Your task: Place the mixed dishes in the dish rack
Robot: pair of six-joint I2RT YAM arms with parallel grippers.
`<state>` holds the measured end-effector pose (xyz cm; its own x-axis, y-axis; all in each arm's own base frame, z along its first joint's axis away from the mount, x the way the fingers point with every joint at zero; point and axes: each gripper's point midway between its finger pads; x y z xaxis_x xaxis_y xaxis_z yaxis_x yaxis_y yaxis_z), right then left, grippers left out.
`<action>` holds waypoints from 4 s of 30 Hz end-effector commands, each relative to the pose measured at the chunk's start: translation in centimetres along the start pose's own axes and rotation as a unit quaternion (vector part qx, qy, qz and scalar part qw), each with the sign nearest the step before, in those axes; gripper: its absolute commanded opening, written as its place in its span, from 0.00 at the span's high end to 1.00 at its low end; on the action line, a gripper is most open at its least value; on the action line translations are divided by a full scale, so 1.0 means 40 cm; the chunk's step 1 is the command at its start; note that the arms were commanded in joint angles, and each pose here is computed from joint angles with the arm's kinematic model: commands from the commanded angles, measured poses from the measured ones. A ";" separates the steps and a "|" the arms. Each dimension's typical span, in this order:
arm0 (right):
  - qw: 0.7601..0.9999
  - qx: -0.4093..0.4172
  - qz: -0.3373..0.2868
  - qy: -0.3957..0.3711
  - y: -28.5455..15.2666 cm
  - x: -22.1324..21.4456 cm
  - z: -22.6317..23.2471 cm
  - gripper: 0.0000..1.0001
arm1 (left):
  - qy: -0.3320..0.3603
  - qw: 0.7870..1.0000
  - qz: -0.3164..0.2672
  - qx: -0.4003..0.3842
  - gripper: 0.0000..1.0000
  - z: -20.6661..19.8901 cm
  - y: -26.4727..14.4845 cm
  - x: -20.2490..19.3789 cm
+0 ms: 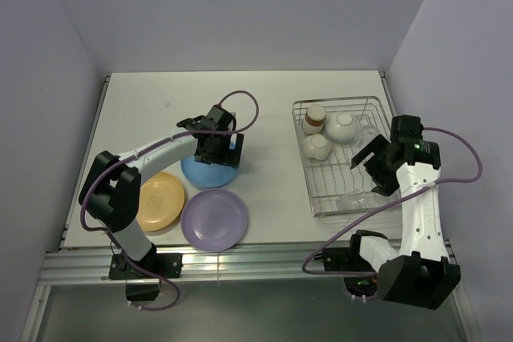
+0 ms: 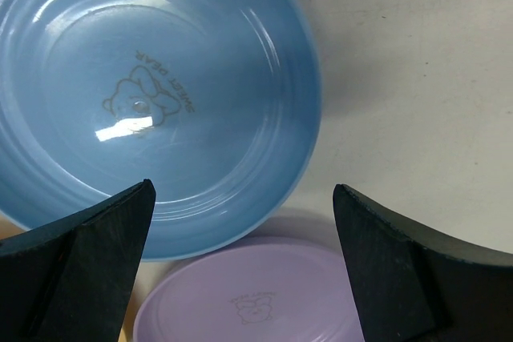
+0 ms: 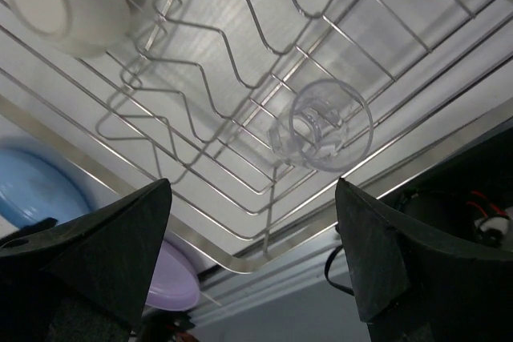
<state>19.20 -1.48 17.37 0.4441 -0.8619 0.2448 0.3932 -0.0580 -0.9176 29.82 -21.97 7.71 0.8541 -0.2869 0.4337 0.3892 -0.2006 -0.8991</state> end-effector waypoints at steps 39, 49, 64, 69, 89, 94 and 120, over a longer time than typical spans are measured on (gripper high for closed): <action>0.991 0.000 0.073 -0.116 0.166 -0.113 -0.004 0.33 | 0.002 0.992 -0.060 -0.112 0.01 -0.095 -0.127 0.066; 0.988 0.025 0.105 -0.109 0.156 -0.182 -0.021 0.45 | 0.001 0.992 -0.054 -0.114 0.01 -0.092 -0.121 0.048; 0.994 -0.037 0.014 -0.102 0.075 -0.097 -0.028 1.00 | -0.009 0.980 -0.084 -0.180 0.01 -0.157 -0.208 0.117; 0.995 0.013 0.002 -0.101 -0.043 -0.059 0.059 1.00 | -0.001 0.950 -0.132 -0.284 0.02 -0.249 -0.335 0.203; 0.876 0.420 0.236 -0.020 -0.282 -0.223 0.398 1.00 | -0.065 0.742 -0.055 -0.665 0.01 -0.461 -0.554 0.191; 0.855 0.452 0.254 -0.003 -0.306 -0.214 0.438 1.00 | -0.091 0.701 -0.056 -0.705 0.01 -0.464 -0.581 0.199; 0.814 0.479 0.327 -0.033 -0.372 -0.309 0.454 1.00 | -0.142 0.713 -0.022 -0.686 0.01 -0.504 -0.504 0.239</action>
<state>23.71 18.41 32.58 0.7991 -0.5712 -0.1874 0.5226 0.8141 -0.2533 23.01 -39.33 28.93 0.9777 -0.1061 0.1815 -0.1171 -0.9918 0.0507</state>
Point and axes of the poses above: each gripper's point midway between its finger pads, its own y axis out along the fingers, its own z axis along the line the jaws close on, x = y × z, and after that the axes turned 8 degrees about y, right-handed
